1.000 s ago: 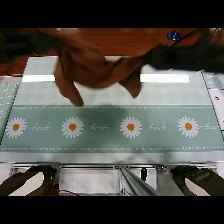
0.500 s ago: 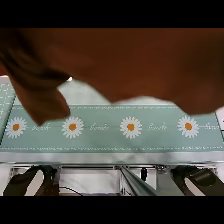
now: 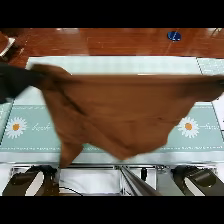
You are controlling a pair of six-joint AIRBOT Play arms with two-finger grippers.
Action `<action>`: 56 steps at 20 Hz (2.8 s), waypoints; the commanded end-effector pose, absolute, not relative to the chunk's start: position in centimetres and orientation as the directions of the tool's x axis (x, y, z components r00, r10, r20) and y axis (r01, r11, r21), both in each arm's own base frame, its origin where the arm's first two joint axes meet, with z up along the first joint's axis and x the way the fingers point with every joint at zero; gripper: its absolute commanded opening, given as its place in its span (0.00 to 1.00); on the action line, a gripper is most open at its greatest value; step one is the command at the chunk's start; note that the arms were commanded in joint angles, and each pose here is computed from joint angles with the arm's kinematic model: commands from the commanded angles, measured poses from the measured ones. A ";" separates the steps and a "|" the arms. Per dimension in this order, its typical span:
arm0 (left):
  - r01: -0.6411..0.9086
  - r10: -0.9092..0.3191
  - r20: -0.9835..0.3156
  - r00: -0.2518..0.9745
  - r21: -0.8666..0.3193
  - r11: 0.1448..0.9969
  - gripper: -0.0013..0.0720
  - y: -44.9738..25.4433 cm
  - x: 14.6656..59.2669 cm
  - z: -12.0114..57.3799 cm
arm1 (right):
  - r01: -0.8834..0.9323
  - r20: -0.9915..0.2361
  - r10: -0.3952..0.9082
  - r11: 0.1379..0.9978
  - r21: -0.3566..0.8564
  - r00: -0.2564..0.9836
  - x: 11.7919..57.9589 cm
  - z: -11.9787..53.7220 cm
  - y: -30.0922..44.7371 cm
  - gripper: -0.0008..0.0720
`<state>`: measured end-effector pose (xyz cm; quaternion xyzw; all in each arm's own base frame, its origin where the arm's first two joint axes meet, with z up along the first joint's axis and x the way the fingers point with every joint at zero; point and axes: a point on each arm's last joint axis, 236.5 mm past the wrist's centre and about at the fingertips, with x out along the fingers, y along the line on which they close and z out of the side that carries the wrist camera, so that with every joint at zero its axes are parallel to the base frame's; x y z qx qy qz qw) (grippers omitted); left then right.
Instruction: Fold the shirts.
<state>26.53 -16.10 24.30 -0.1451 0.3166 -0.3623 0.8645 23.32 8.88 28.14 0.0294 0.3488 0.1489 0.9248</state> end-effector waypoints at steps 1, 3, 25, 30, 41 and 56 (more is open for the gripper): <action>0.422 -0.724 -0.492 0.483 -0.594 0.685 0.05 -19.9 29.5 13.5 | -0.116 -0.758 0.146 0.989 0.093 0.636 26.8 20.3 6.8 0.04; 0.394 -0.711 -0.525 0.467 -0.596 0.699 0.05 -22.7 31.6 9.6 | -0.038 -0.807 0.070 0.998 0.059 0.587 29.4 17.4 5.1 0.04; -0.210 -0.629 -0.772 0.089 -0.632 0.746 0.71 -6.3 25.7 -5.2 | 0.469 -0.932 0.290 0.806 0.361 0.218 23.2 -4.5 -3.3 0.57; -0.181 -0.656 -0.755 0.011 -0.646 0.741 0.71 -9.4 23.8 -7.5 | 0.473 -0.888 0.417 0.753 0.457 0.193 20.2 -7.4 1.1 0.57; -0.113 -0.587 -0.810 0.003 -0.583 0.804 0.04 -13.3 25.5 -11.3 | 0.445 -0.859 0.452 0.736 0.511 0.238 22.6 -8.3 4.9 0.57; -0.100 -0.603 -0.797 0.019 -0.602 0.792 0.05 -13.6 26.1 -10.6 | 0.357 -0.829 0.519 0.749 0.558 0.207 32.9 -10.9 10.4 0.04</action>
